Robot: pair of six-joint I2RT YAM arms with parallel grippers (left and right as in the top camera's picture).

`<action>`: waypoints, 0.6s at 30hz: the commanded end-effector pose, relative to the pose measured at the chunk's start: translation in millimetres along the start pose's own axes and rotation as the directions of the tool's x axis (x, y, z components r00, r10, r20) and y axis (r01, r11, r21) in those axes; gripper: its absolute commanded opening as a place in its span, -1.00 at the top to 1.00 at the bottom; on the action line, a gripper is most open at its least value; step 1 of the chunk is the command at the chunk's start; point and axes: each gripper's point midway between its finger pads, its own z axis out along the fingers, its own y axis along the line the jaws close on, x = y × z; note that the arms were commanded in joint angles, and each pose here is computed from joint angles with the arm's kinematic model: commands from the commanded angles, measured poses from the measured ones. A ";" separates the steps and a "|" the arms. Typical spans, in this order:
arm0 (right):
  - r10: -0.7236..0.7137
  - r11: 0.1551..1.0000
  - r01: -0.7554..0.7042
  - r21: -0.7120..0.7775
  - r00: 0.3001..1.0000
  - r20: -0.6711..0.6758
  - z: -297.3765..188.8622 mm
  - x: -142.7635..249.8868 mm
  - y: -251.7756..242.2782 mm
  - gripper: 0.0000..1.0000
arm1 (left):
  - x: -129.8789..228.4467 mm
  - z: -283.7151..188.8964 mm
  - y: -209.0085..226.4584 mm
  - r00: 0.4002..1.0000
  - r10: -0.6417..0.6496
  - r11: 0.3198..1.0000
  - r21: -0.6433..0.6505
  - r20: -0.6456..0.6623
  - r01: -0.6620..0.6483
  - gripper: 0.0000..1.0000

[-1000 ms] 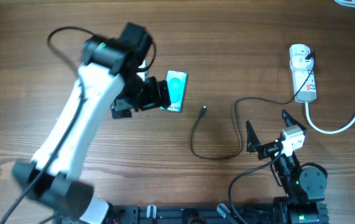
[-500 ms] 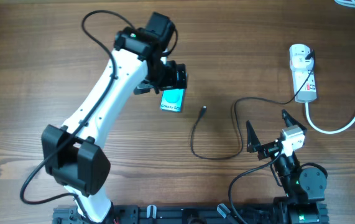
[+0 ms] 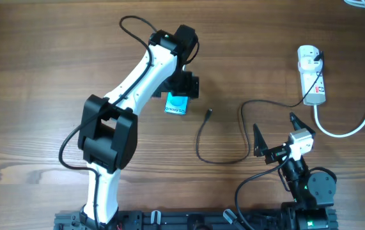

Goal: Plug charger to phone and switch on socket
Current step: 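Lower the left gripper over the phone, aligning with its short edge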

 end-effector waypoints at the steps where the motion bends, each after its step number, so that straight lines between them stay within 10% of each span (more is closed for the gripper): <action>1: 0.014 1.000 -0.014 0.000 1.000 0.010 -0.4 -2.3 0.4 -1.00 | -28.7 -0.6 -9.2 0.991 0.086 0.996 0.022 0.102 -0.089 -1.00; 18: 0.015 1.000 -0.015 0.000 1.000 0.010 -0.4 -2.3 0.4 -1.00 | -42.8 56.0 -7.7 0.987 0.140 0.989 -0.054 0.078 -0.136 -1.00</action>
